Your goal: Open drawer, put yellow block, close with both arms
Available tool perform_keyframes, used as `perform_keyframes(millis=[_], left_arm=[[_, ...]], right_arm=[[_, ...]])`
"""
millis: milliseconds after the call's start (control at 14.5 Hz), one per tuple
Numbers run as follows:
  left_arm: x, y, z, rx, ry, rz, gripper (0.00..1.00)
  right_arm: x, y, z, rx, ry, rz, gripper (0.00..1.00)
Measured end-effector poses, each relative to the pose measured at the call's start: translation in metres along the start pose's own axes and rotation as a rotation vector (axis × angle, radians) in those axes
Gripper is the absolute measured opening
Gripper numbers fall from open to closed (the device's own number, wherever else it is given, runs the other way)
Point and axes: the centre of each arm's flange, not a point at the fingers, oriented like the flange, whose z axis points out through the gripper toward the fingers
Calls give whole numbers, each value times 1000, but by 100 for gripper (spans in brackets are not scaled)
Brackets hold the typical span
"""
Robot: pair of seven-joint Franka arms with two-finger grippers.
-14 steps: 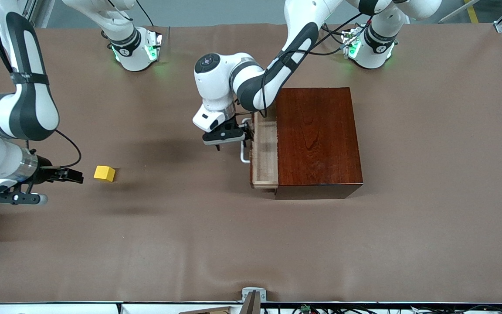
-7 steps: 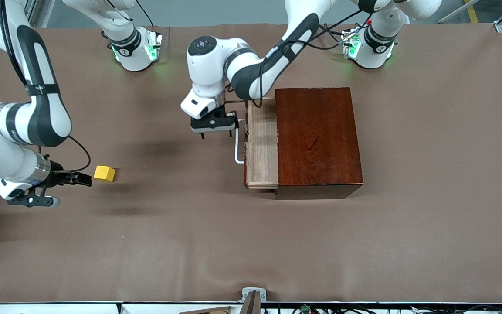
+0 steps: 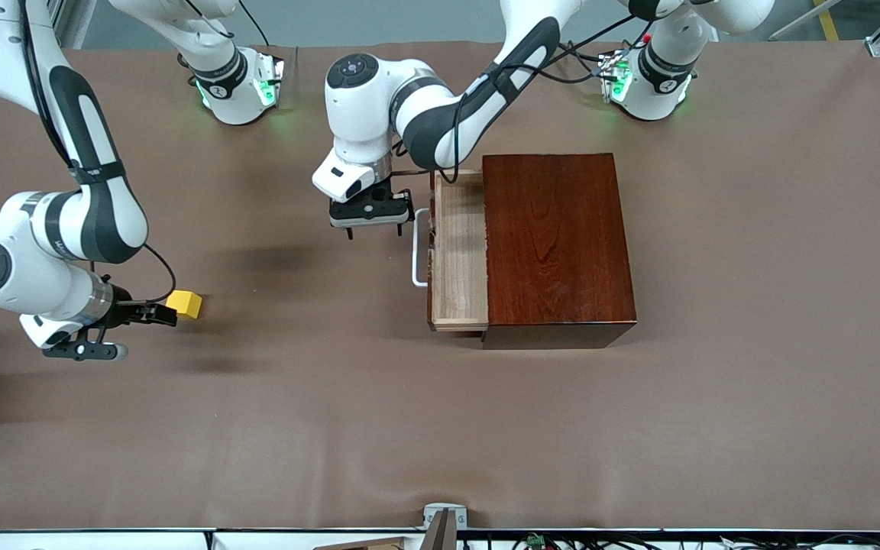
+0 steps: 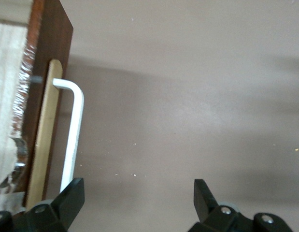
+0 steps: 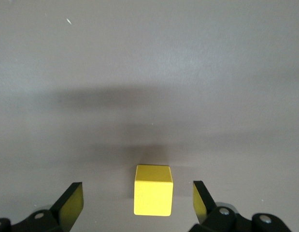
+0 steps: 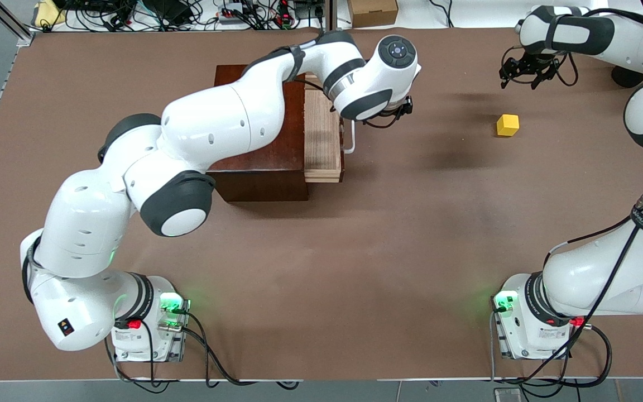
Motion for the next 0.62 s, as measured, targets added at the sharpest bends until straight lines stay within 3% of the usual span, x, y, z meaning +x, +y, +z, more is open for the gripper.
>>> perform_keyframes(millis=[415,622], left_arm=[[37,-27,-76,51,5,-26,100],[57,-53,-104,117,-13,-36,100]], right_arm=[[-6,18,35,2,-7,32,100],[-12,16,51,3,-11,29,100]])
